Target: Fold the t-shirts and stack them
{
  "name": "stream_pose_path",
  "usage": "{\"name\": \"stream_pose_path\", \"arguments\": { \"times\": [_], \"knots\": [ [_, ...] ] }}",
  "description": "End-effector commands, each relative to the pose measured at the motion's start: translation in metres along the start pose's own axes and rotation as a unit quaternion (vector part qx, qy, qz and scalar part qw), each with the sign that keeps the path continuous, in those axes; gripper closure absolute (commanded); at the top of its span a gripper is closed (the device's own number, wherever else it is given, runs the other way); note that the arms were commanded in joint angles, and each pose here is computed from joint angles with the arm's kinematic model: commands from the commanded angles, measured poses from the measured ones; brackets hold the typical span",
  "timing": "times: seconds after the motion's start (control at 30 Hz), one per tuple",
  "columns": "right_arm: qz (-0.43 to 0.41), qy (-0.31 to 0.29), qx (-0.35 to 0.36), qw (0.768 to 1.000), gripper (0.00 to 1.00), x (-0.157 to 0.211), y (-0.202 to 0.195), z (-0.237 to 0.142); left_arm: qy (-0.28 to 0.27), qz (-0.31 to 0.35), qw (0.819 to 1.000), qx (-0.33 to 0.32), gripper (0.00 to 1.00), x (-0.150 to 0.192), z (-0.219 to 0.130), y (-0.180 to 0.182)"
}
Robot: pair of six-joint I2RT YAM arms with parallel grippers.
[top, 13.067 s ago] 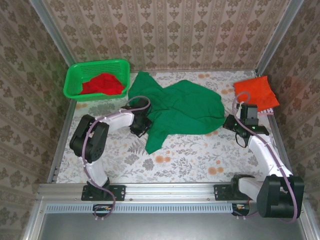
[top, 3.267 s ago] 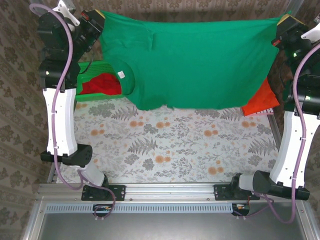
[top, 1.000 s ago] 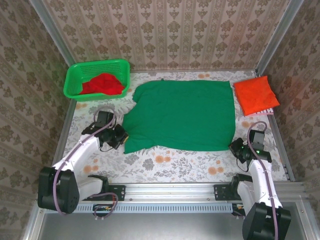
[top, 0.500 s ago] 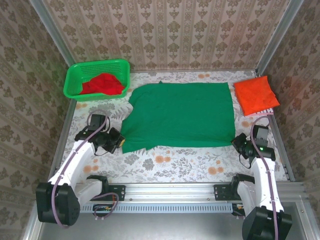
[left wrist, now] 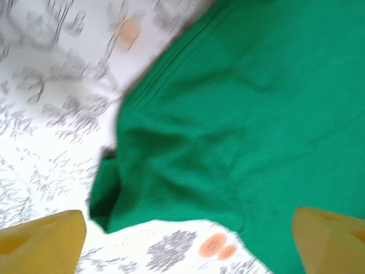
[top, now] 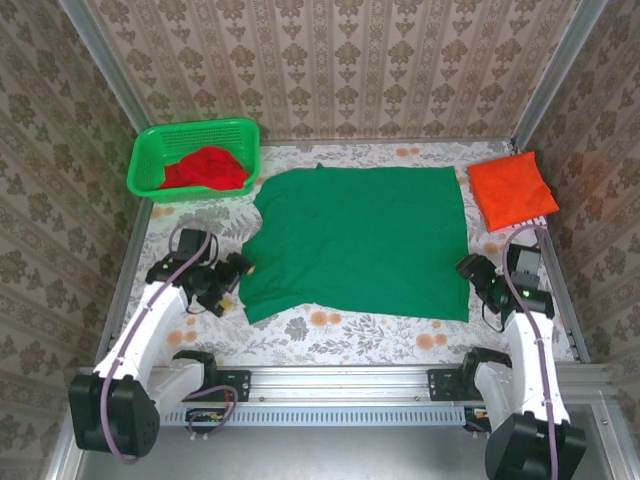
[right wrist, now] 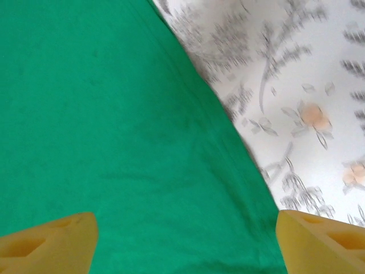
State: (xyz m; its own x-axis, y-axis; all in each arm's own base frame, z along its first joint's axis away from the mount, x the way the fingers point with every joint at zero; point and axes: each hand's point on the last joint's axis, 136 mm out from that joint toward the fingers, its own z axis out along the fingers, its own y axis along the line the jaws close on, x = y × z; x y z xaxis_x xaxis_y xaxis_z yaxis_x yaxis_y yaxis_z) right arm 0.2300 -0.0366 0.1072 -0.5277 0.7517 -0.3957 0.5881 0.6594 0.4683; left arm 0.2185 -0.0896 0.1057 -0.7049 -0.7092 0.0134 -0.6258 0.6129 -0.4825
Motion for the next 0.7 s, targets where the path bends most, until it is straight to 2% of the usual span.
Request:
{"name": "stream_pose_path", "arguments": {
  "times": [0.0,0.17,0.3,0.47,0.67],
  "knots": [
    [-0.062,-0.032,-0.052,0.996,0.17,-0.032,0.043,0.005,-0.047,0.093,0.994,0.024,0.0,-0.033,0.002,-0.05],
    [-0.162,-0.006,-0.045,0.986,0.15,-0.037,0.092,0.042,-0.047,0.195,0.978,0.047,0.0,-0.06,0.042,-0.128],
    [-0.158,0.007,-0.05,0.986,0.16,-0.042,0.119,0.078,-0.035,0.256,0.964,0.061,0.0,-0.066,0.082,-0.18],
    [-0.136,0.027,-0.018,0.99,0.18,-0.047,0.118,0.124,0.009,0.256,0.965,0.051,0.0,-0.072,0.143,-0.197],
    [-0.12,0.048,0.022,0.991,0.18,-0.053,0.106,0.171,0.021,0.247,0.968,0.031,0.0,-0.088,0.177,-0.197]
  ]
}}
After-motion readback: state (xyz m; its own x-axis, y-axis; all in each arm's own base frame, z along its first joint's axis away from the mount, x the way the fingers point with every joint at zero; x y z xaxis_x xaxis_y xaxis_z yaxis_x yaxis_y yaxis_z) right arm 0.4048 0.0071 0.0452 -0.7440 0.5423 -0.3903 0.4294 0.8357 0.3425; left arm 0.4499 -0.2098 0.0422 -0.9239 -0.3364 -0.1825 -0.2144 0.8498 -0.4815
